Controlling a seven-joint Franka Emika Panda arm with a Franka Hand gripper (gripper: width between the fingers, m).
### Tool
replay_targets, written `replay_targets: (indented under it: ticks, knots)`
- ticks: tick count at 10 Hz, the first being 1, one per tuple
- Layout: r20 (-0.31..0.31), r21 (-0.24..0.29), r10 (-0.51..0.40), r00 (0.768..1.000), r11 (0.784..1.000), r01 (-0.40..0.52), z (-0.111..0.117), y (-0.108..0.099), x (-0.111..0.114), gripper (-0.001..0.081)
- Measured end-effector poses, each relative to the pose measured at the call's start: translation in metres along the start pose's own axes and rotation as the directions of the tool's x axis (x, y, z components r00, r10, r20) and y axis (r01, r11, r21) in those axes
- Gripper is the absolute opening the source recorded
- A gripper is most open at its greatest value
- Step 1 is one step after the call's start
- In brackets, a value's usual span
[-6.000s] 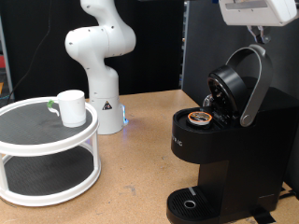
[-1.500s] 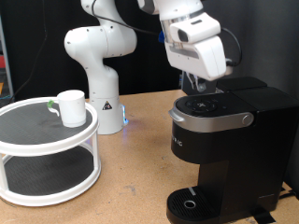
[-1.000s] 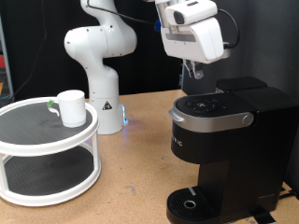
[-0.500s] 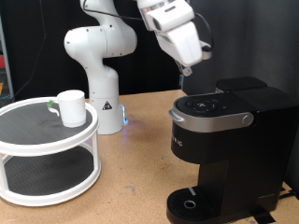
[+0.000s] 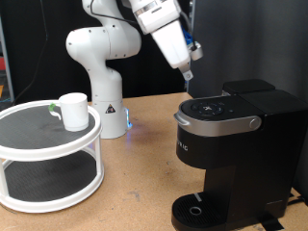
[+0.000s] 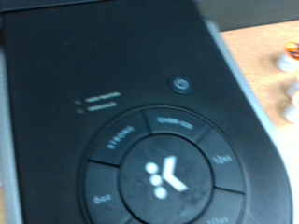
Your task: Make a cup of coffee with the keurig machine
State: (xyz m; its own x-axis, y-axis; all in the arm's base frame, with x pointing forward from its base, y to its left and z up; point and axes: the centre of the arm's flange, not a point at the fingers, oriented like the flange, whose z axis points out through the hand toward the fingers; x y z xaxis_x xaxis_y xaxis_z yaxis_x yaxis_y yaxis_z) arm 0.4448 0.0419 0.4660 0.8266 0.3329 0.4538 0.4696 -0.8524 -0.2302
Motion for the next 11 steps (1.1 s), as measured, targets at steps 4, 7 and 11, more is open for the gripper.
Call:
replay_targets:
  ticks: [4,7,11]
  knots:
    - [-0.024,0.096,-0.016,1.000,0.995,0.018,-0.022,0.014,-0.041,0.0001]
    - [-0.001,0.142,-0.056,0.998,0.988,0.056,-0.043,0.016,-0.065,0.0001]
    - [-0.038,0.174,-0.095,0.995,0.980,0.100,-0.044,0.024,-0.079,0.0001]
